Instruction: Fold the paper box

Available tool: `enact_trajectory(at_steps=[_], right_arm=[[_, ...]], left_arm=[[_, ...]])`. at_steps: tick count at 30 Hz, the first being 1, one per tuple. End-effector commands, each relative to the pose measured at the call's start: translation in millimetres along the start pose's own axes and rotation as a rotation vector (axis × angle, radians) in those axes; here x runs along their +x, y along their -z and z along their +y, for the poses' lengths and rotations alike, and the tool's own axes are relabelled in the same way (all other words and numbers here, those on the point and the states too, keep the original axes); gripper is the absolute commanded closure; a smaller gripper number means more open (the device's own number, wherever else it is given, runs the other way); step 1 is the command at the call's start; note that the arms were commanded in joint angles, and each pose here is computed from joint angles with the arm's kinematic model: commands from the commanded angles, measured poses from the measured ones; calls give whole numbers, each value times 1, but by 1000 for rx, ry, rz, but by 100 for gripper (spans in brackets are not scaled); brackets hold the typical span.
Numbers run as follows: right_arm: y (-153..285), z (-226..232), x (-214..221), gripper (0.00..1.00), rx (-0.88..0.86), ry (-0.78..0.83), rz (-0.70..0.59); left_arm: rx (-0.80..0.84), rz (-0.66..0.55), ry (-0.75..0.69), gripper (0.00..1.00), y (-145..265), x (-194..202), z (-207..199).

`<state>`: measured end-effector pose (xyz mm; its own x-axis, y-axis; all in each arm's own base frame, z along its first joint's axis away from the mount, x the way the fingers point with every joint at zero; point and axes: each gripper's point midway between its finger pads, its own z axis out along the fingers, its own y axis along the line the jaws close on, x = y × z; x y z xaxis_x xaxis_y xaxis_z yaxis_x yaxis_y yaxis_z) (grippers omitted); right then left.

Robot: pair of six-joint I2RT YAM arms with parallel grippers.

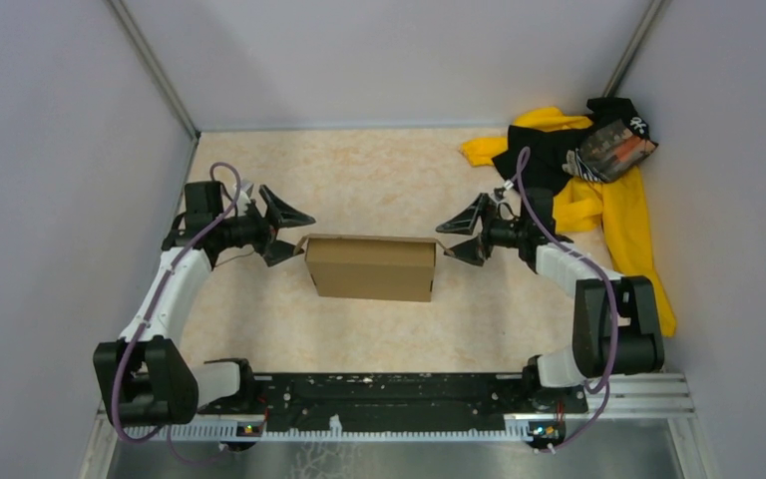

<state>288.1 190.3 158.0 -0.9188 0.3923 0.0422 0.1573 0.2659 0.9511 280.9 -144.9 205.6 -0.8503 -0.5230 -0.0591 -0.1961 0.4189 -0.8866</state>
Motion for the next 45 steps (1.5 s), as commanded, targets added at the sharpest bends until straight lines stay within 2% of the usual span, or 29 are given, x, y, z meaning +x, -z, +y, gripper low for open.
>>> enact_trajectory(at_steps=[1, 5, 9, 13, 16, 19, 22, 24, 26, 33, 38, 45], right_arm=[[11, 16, -23, 23, -19, 106, -62], [27, 23, -49, 22, -7, 156, -160], [42, 48, -64, 21, -10, 324, -244], [58, 88, -65, 17, -4, 633, -279], [60, 120, -52, 17, 3, 931, -273], [49, 142, -22, 15, 27, 1258, -203], [31, 155, 1, 7, 31, 1520, -155], [15, 149, 23, 6, 56, 1642, -26], [7, 138, 31, 5, 100, 1707, 92], [-6, 114, 50, 1, 96, 1868, 245], [-15, 108, 57, 1, 85, 1875, 315], [-21, 99, 94, 1, 2, 1853, 426]], left_arm=[[22, -33, -43, 2, 12, -8, -9], [16, -85, -74, 2, 20, -20, -14], [25, -124, -87, 1, 28, -30, -18], [26, -158, -111, 1, 34, -36, -23], [32, -185, -134, 1, 37, -40, -26], [16, -187, -164, 1, 42, -39, -28], [-10, -212, -192, 1, 45, -36, -21], [-8, -213, -199, 1, 47, -32, -19], [4, -197, -206, 1, 47, -27, -21], [13, -183, -229, 1, 47, -22, -19], [12, -173, -226, 1, 44, -22, -14], [2, -174, -227, 1, 43, -22, -8]])
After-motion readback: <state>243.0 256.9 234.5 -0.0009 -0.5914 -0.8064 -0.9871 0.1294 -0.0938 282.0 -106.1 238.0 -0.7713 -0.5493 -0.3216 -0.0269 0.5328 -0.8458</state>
